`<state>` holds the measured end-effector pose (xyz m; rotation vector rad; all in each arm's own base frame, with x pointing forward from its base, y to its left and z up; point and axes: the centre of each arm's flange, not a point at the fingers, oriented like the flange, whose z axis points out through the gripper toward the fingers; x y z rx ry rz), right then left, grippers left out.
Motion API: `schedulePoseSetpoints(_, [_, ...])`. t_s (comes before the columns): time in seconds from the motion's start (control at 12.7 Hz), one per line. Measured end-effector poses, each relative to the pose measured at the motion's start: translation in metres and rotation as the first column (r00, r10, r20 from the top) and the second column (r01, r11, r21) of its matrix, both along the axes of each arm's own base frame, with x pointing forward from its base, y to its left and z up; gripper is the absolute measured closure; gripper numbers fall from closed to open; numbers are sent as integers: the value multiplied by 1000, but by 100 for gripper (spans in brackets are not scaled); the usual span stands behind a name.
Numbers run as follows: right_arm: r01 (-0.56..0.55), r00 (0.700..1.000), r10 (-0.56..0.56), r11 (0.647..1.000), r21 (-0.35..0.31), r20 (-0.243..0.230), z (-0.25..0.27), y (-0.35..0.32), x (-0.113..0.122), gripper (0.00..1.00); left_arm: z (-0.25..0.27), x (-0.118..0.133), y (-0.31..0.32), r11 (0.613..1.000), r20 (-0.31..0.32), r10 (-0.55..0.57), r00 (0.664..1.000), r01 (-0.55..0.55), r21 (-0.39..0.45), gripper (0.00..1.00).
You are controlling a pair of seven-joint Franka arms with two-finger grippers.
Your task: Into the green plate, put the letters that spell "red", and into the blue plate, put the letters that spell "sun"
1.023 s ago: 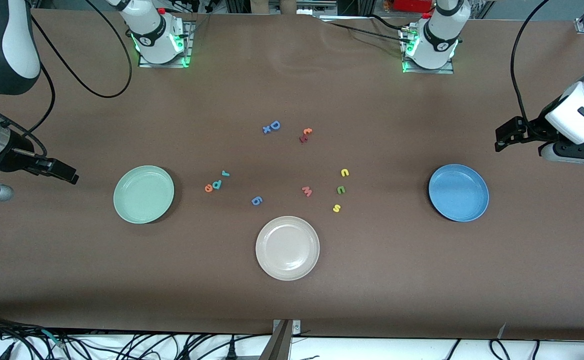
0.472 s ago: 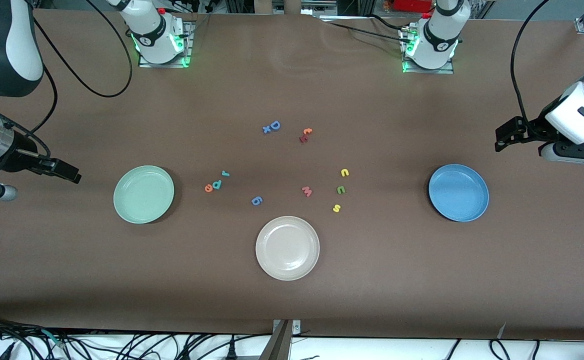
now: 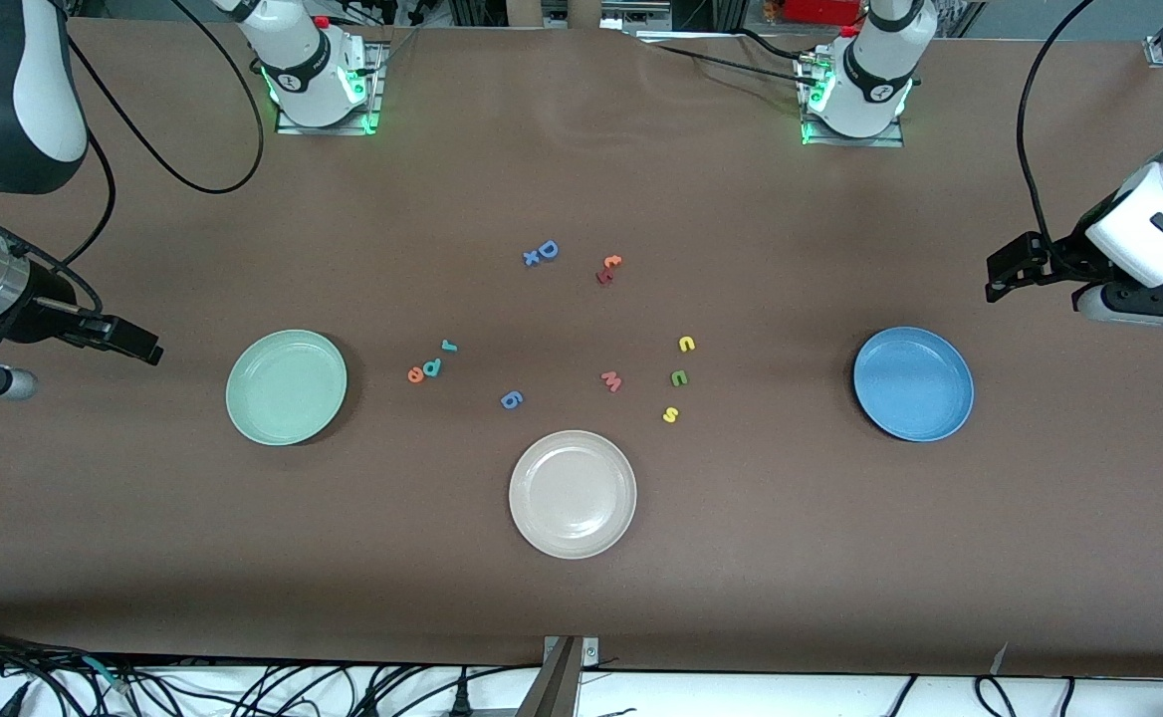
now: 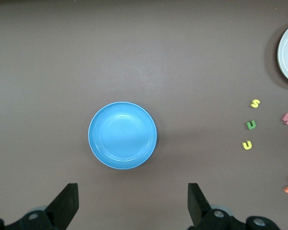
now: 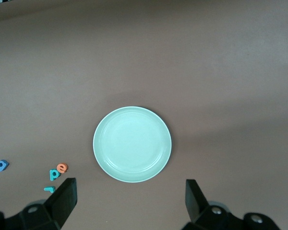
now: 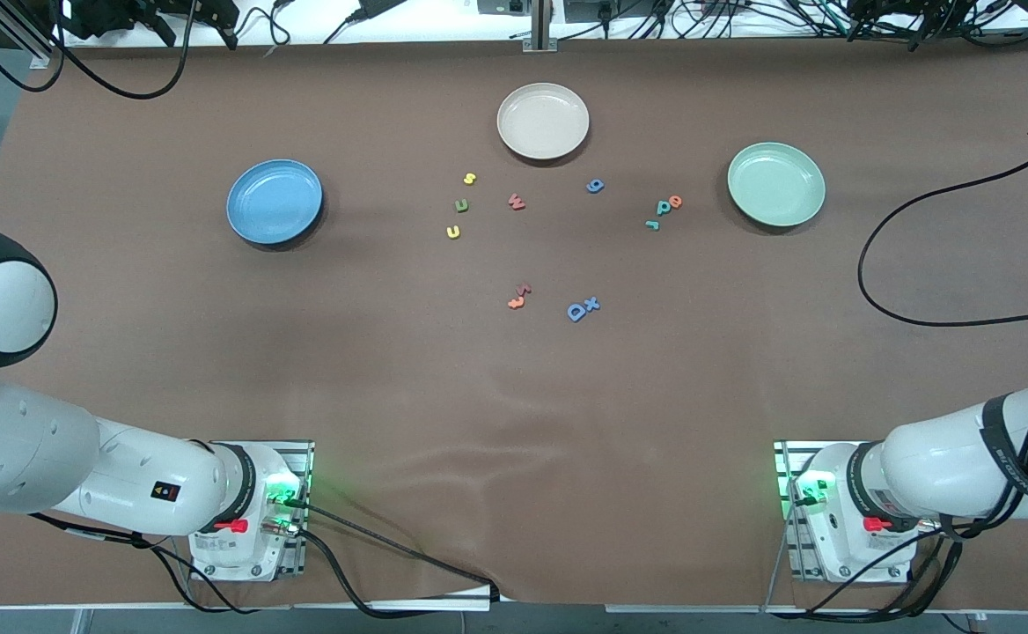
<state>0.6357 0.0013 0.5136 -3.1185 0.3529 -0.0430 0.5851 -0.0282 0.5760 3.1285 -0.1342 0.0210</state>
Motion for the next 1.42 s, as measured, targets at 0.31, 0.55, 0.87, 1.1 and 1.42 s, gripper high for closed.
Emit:
schedulePoseSetpoints(0.31, [4, 1000, -4, 1000, 0, 0, 0, 0, 0, 0, 0, 0, 0, 1000, -1, 0, 1000, 0, 0, 0])
schedulePoseSetpoints(0.55, [9, 1000, -9, 1000, 0, 0, 0, 0, 0, 0, 0, 0, 0, 1000, -2, 0, 1000, 0, 0, 0])
schedulePoseSetpoints(0.87, [18, 1000, -18, 1000, 1, -5, -2, 3, 0, 0, 0, 0, 0, 1000, -3, 0, 1000, 0, 0, 0])
schedulePoseSetpoints(1.1, [132, 990, -132, 991, -2, -54, -30, 46, 1, 0, 0, 0, -2, 1000, -4, 1, 1000, -2, -16, 0])
schedulePoseSetpoints(1.42, [336, 929, -342, 940, -62, -142, -120, 157, 1, 4, -30, 9, -15, 998, -60, -3, 998, 0, -55, 0])
